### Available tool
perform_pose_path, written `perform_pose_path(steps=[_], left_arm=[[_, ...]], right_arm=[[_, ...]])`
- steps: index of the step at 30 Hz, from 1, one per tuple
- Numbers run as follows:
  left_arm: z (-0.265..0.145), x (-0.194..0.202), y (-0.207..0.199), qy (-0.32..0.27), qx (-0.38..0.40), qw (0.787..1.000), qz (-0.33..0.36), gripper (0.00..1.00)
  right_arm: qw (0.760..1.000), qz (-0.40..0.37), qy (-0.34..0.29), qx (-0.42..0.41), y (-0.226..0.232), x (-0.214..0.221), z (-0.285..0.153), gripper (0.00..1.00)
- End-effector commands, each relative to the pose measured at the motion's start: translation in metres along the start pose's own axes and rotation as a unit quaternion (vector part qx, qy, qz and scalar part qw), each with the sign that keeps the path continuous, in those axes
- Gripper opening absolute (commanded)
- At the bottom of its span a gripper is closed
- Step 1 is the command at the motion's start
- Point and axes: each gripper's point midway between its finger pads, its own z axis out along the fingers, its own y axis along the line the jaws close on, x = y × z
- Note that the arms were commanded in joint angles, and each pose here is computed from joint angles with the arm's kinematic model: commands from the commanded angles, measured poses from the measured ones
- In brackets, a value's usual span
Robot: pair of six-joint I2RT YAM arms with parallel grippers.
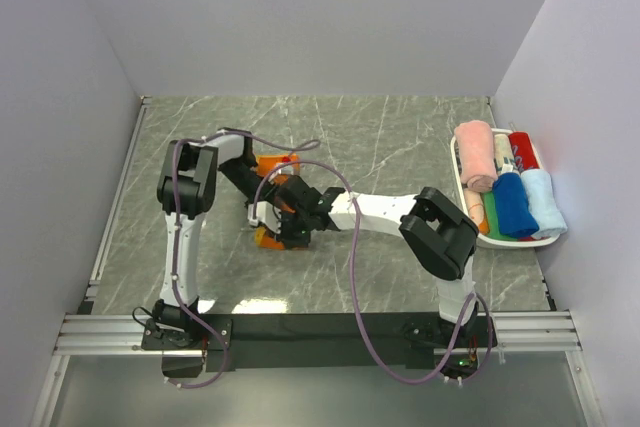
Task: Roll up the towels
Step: Roll the towel
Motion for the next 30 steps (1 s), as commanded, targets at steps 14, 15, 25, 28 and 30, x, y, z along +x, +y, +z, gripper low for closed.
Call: perform_pose_path(steps=[14, 15, 25, 28, 30], left_arm=[[-0.17, -0.017, -0.005, -0.28, -0.246, 0.918, 0.134, 0.56], [-0.165, -0.006, 0.0, -0.273, -0.264, 0.915, 0.134, 0.56], [-0.094, 0.029, -0.048, -0.151, -0.38, 0.844, 0.346, 0.6], [-0.06, 0.022, -0.058, -0.109, -0.378, 0.817, 0.421, 0.6], [-0.036, 0.021, -0.063, -0.08, -0.366, 0.809, 0.454, 0.6]], right_arm=[[0.915, 0.327, 0.045, -0.232, 0.034, 0.011, -0.013, 0.0], [0.907, 0.342, 0.039, -0.243, 0.029, 0.013, -0.013, 0.0], [0.858, 0.416, 0.064, -0.295, 0.021, 0.032, 0.015, 0.0], [0.85, 0.426, 0.072, -0.302, 0.019, 0.033, 0.021, 0.0], [0.847, 0.431, 0.072, -0.302, 0.017, 0.035, 0.024, 0.0]])
